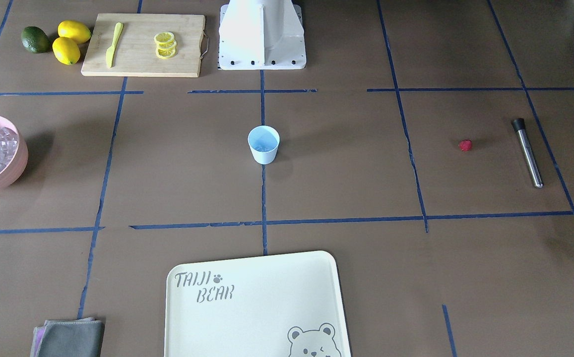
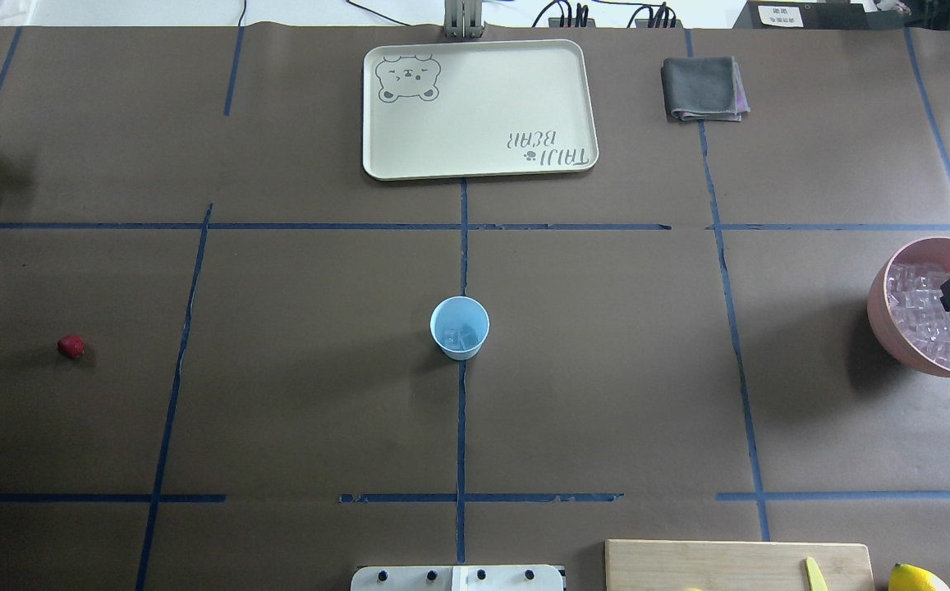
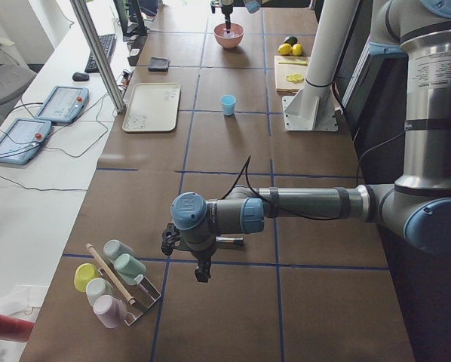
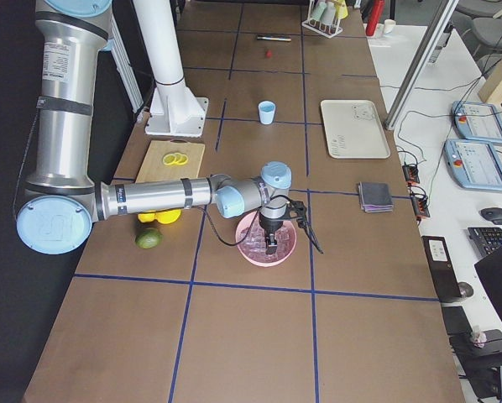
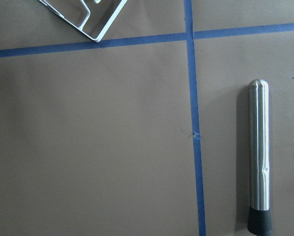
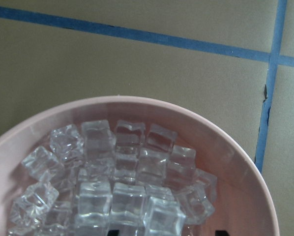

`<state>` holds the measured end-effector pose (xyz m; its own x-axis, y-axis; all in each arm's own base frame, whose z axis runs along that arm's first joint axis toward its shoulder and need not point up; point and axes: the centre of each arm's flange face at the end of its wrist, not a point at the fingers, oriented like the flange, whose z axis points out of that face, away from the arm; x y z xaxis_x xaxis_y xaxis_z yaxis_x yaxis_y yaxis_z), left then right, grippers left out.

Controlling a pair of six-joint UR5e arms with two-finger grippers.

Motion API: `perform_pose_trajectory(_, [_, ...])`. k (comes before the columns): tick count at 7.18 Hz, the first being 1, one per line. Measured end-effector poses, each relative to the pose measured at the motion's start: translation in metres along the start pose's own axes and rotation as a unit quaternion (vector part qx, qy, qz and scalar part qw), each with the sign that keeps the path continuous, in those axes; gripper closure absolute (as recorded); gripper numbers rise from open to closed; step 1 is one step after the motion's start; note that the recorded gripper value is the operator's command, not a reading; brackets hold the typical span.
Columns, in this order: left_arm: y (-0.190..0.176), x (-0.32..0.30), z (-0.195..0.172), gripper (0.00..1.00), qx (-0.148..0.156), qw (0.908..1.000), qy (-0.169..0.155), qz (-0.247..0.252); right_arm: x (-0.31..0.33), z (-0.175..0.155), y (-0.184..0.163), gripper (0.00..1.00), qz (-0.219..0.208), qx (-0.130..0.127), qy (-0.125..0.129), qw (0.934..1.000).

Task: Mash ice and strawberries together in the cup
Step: 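Grasp a third ice cube in the bowl with the right gripper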

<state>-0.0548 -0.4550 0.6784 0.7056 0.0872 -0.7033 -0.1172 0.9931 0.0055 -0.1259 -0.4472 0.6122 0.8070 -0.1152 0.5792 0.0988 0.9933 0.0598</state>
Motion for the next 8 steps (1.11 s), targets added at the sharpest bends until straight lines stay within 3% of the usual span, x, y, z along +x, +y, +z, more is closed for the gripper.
perform_pose_trajectory(8, [0.0, 0.001, 0.002, 0.0, -0.002, 1.0, 0.0, 0.001, -0.005, 0.004, -0.017, 0.34, -0.002, 0.003, 0.002, 1.0])
